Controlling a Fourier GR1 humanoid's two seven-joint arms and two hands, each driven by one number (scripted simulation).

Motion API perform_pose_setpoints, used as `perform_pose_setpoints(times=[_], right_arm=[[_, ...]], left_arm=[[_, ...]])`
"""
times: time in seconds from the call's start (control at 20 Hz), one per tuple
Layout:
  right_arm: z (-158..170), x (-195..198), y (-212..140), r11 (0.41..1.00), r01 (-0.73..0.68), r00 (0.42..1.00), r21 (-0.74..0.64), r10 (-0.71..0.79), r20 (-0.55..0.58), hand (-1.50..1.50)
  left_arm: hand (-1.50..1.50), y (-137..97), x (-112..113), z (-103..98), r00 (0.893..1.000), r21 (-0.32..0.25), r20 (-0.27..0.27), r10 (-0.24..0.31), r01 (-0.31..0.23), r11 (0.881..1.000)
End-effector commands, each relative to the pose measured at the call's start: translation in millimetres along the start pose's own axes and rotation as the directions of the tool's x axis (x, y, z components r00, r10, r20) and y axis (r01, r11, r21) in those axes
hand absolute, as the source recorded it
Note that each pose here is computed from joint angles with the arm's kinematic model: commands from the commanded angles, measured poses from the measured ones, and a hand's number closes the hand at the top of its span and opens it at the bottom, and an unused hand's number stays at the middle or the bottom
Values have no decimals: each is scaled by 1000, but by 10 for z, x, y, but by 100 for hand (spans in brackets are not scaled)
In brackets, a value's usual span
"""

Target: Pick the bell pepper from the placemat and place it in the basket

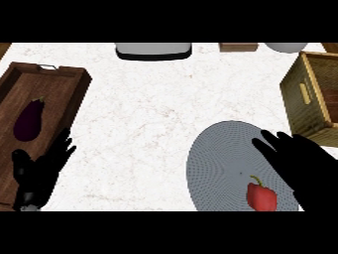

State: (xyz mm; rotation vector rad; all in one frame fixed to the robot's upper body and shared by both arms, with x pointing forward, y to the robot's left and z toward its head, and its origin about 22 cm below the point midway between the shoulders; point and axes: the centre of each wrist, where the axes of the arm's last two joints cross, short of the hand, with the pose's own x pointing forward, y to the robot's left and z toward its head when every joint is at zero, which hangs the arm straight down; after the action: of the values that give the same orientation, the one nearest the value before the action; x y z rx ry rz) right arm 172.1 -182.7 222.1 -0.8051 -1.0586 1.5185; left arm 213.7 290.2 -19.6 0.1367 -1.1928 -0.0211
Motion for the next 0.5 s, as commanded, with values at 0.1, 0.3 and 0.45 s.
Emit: perform_pose_setpoints(times=[0.1, 0.3, 0.45], right_arm=[[-53, 42, 297, 998, -36, 984, 49, 44, -171, -150], [-205, -48, 359, 999, -24, 983, 46, 32, -179, -150], [-128, 17, 484, 999, -2, 988, 39, 8, -157, -150]], left_arm=[[0, -78, -383, 159, 986, 2, -164, -18, 19, 1000], [0, 80, -364, 129, 985, 2, -170, -13, 13, 1000], [0, 45, -446, 88, 981, 22, -189, -37, 42, 999]])
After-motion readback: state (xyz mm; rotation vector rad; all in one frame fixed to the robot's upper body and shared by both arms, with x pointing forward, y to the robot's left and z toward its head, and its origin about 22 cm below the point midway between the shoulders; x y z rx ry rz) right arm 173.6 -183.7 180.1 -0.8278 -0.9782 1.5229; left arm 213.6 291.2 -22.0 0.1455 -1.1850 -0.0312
